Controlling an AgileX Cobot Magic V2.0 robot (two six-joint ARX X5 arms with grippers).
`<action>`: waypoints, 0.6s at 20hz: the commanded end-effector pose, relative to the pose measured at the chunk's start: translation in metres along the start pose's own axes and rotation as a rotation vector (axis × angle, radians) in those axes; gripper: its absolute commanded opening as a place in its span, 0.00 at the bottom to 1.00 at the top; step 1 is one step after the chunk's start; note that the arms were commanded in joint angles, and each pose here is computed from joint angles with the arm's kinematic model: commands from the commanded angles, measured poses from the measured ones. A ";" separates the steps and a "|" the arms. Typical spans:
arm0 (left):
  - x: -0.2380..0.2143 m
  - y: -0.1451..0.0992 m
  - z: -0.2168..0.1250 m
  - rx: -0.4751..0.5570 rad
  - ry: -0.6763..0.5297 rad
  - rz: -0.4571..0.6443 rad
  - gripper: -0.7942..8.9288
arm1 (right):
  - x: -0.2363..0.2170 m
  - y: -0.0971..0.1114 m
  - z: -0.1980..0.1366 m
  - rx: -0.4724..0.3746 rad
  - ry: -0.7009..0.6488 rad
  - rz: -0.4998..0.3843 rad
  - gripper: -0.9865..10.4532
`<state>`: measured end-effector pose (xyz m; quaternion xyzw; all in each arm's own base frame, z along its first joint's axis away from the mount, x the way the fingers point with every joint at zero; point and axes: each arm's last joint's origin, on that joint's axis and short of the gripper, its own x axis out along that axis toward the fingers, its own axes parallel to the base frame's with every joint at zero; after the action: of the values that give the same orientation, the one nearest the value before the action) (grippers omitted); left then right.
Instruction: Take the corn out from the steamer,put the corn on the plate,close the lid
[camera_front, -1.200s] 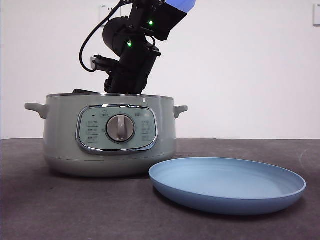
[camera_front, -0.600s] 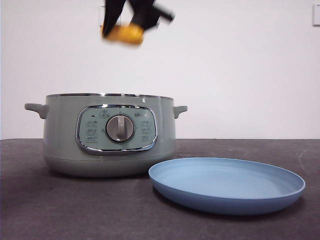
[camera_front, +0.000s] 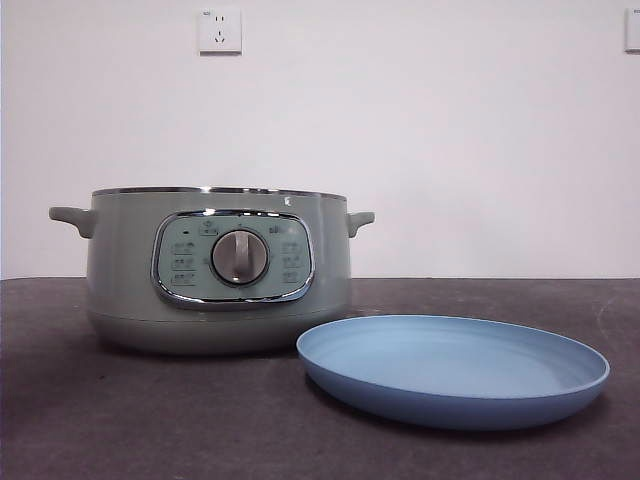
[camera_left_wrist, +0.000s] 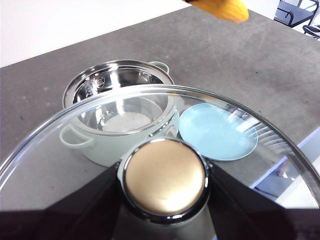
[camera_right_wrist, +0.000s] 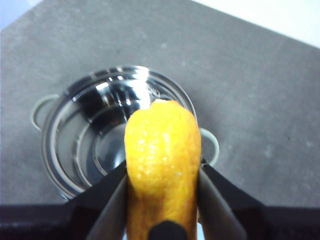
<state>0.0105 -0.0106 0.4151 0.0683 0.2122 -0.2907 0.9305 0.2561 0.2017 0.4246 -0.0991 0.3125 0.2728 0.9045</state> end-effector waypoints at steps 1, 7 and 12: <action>-0.006 -0.001 0.004 0.013 -0.064 0.000 0.07 | 0.018 -0.003 -0.030 0.029 0.057 -0.016 0.07; -0.006 -0.001 0.004 0.013 -0.065 0.000 0.07 | 0.059 -0.012 -0.137 0.196 0.123 -0.014 0.07; -0.006 -0.001 0.004 0.013 -0.065 0.000 0.07 | 0.092 -0.012 -0.203 0.293 0.154 -0.010 0.07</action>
<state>0.0105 -0.0106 0.4150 0.0684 0.2124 -0.2911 0.9303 0.2196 0.1603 0.2116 -0.0073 0.4143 0.2186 0.8835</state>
